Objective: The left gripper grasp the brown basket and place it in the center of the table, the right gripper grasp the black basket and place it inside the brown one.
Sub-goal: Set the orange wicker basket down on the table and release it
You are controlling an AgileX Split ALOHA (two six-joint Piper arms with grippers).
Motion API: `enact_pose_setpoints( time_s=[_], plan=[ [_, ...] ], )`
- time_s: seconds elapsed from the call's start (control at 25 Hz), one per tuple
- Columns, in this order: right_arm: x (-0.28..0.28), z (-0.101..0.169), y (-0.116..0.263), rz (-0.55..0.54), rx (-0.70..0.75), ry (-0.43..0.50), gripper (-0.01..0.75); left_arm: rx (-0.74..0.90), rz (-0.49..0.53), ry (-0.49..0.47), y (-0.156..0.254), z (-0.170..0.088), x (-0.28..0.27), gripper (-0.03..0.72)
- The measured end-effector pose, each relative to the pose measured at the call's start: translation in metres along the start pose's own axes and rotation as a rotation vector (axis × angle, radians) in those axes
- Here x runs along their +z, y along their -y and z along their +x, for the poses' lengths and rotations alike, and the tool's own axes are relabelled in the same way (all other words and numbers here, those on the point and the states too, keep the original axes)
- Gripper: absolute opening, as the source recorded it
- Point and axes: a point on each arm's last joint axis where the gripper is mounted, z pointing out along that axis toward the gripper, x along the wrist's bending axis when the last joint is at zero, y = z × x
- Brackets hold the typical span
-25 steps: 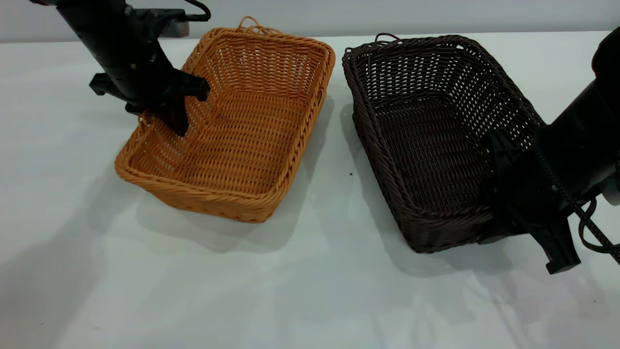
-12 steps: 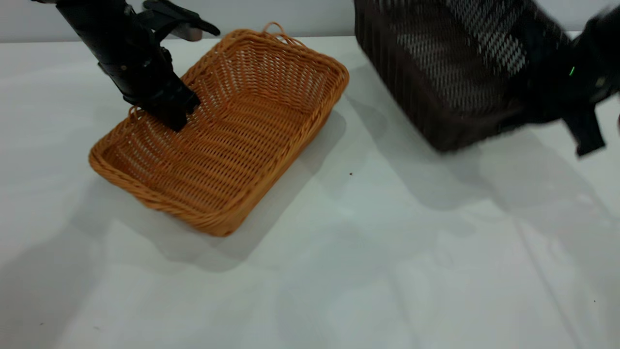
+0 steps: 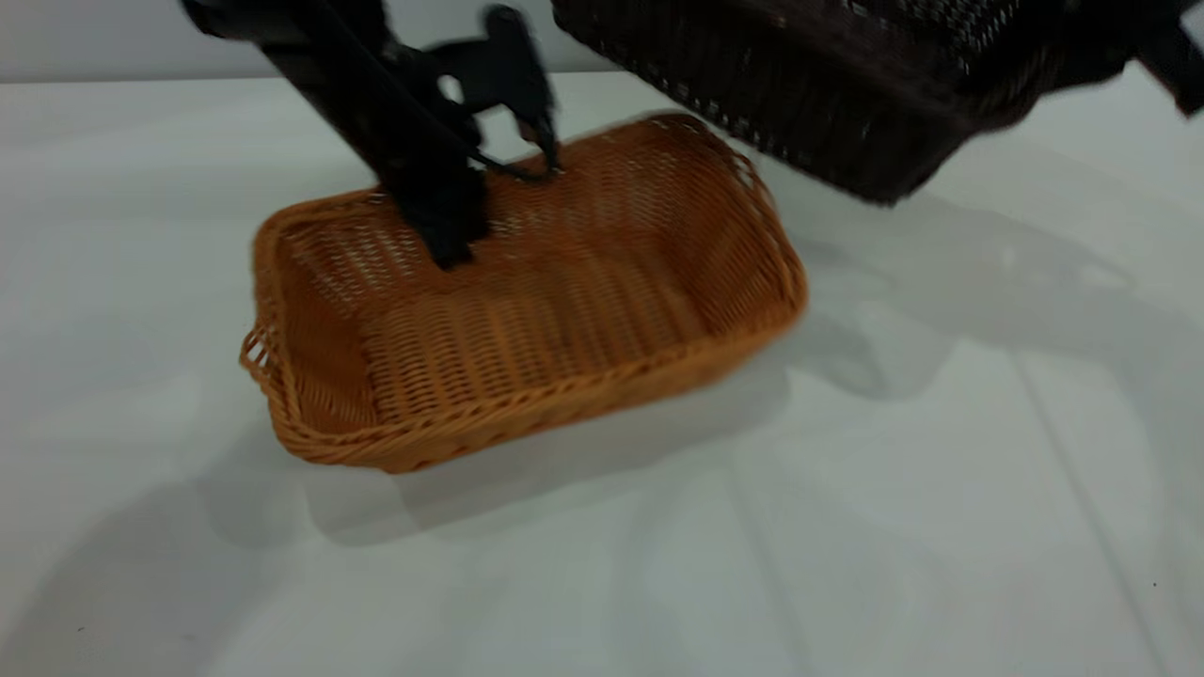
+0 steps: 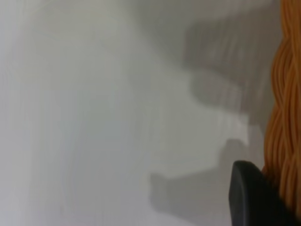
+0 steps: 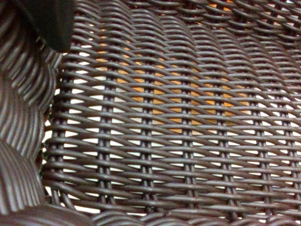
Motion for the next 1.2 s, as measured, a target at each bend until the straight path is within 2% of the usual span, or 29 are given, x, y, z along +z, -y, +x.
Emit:
enact_pose_setpoints(
  time_s=[0.24,0.56,0.68,1.0,1.2],
  plan=[
    [-0.025,0.023,-0.028,-0.066,-0.061,-0.045,0.086,0.281,-0.054,-0.004,-0.039,-0.03,0.006,0.114],
    [-0.029,0.022,-0.026,-0.019,-0.116,-0.008,0.086,0.329,-0.07,-0.01,-0.049,-0.039,0.009,0.142],
    [-0.029,0.021,-0.027,-0.018,-0.114,-0.006,0.086,0.306,-0.072,-0.013,-0.049,-0.039,0.009,0.191],
    [-0.046,-0.002,-0.042,-0.044,-0.053,0.0,0.086,0.269,-0.101,-0.054,-0.059,-0.031,-0.005,0.407],
    [-0.057,-0.018,-0.051,-0.072,-0.014,0.004,0.087,0.277,-0.131,-0.084,-0.076,-0.013,-0.051,0.435]
  ],
)
